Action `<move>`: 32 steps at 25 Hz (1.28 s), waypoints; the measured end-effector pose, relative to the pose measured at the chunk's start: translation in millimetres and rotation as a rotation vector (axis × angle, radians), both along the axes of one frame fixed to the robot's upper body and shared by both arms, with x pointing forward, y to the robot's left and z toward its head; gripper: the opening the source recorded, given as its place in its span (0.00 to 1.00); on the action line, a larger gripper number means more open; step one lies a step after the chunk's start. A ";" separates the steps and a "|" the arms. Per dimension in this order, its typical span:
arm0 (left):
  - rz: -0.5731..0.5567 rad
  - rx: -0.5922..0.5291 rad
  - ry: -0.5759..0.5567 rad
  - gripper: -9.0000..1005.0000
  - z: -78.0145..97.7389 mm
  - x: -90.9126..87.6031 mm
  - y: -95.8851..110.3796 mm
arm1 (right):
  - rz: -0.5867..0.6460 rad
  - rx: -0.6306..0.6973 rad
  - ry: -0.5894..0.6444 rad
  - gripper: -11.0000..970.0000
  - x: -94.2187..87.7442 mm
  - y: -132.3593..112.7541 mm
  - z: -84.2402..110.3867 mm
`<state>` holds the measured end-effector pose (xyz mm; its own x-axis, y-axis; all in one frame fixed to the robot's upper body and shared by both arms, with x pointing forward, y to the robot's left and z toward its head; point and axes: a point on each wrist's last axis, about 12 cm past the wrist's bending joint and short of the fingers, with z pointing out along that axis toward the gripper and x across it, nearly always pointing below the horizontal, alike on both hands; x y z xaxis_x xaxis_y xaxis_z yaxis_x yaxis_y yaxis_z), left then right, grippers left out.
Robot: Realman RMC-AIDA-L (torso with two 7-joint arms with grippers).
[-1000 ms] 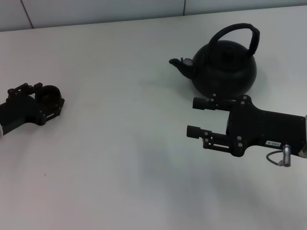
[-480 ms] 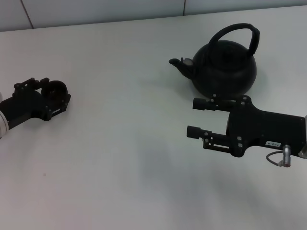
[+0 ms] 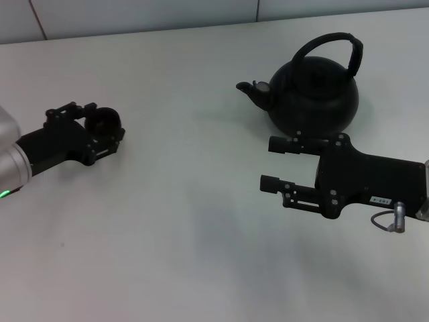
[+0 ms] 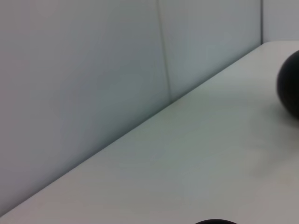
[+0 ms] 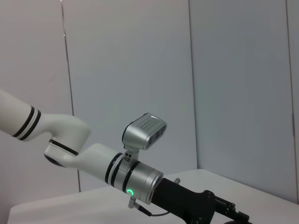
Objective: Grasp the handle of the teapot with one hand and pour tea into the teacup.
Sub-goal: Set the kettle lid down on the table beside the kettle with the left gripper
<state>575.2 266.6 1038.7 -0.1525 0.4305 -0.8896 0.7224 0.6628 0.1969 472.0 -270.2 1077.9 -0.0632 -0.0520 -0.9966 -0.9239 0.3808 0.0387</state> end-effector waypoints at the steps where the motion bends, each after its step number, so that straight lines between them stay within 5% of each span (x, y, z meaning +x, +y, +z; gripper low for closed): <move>1: -0.025 0.002 0.001 0.70 0.2 0.1 -5.0 | 0.000 0.000 0.000 0.64 0.1 0.0 0.1; 21: -0.178 -0.044 0.012 0.70 3.5 -3.7 -43.5 | 0.007 -0.002 -0.001 0.64 -1.0 -1.0 0.3; 32: -0.194 -0.027 0.027 0.70 -0.6 -6.3 -46.9 | 0.012 -0.003 -0.005 0.64 -1.8 -1.8 1.2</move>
<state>569.0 219.7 1038.0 -0.0932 0.4305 -0.8978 0.8422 0.5150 0.1595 470.3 -272.0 1079.1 -0.0572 -0.0560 -0.9968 -0.9284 0.3701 0.0325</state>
